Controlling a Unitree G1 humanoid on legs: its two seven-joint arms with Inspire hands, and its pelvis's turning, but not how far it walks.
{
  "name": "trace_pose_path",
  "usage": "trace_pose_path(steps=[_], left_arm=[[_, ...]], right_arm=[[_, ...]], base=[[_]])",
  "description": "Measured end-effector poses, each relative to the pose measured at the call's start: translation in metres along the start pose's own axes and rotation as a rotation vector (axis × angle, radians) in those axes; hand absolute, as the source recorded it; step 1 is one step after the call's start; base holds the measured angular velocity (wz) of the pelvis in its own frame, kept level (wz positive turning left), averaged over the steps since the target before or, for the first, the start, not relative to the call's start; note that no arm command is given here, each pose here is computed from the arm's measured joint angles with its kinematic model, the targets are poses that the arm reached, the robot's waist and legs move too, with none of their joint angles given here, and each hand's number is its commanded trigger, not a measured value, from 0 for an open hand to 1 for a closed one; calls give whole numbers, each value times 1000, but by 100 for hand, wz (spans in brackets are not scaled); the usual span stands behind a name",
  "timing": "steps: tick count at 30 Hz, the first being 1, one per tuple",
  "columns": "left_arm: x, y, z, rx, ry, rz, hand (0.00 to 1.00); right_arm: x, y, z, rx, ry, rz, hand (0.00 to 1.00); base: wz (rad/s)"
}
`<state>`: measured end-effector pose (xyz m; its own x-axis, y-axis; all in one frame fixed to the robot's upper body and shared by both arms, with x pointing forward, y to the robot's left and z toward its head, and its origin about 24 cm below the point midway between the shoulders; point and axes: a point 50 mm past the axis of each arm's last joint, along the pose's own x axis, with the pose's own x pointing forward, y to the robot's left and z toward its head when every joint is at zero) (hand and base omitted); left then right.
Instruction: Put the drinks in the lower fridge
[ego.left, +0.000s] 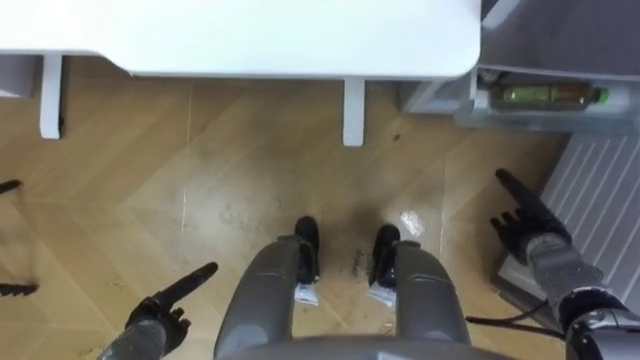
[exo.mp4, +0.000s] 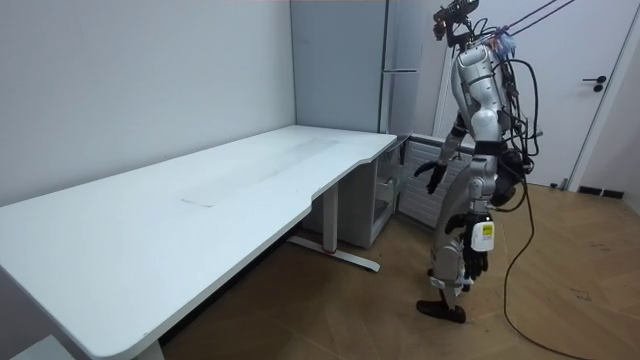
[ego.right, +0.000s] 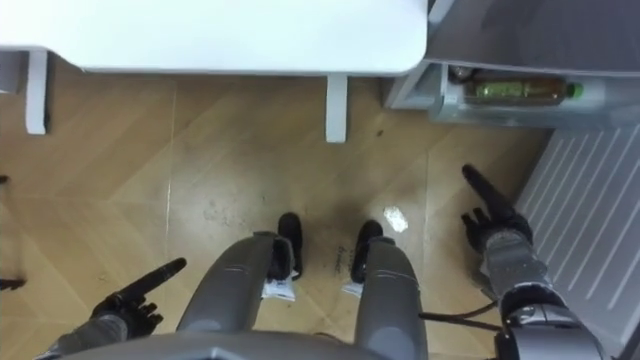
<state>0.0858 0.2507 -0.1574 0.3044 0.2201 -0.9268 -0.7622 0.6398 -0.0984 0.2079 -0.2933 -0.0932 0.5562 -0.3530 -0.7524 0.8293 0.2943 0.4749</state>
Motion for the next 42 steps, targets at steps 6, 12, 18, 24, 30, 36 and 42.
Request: trace_pose_path(steps=[6, 12, 18, 24, 30, 36, 42], left_arm=[[2, -11, 10, 4, -22, 3, 0], [3, -24, 25, 3, -64, 21, 0], [2, -38, 33, 42, -93, 7, 0], [0, -46, 36, 57, -118, 2, 0], [0, -47, 34, 63, -120, 17, 0], [0, -45, 37, 81, -134, 20, 0], [-2, -34, 41, 45, -155, 28, 0]], right_arm=[[2, 24, 15, 57, -25, 35, 0], [3, 44, 25, 68, -41, 11, 0], [1, 67, 42, 76, -77, 19, 0], [-6, 102, 57, 184, -81, 109, 0], [-19, 144, 84, 274, -127, 223, 0], [-24, 152, 100, 336, -161, 311, 0], [-26, 157, 100, 373, -137, 324, 0]], base=[[2], [-8], [3], [2], [-1], [5], [2]])
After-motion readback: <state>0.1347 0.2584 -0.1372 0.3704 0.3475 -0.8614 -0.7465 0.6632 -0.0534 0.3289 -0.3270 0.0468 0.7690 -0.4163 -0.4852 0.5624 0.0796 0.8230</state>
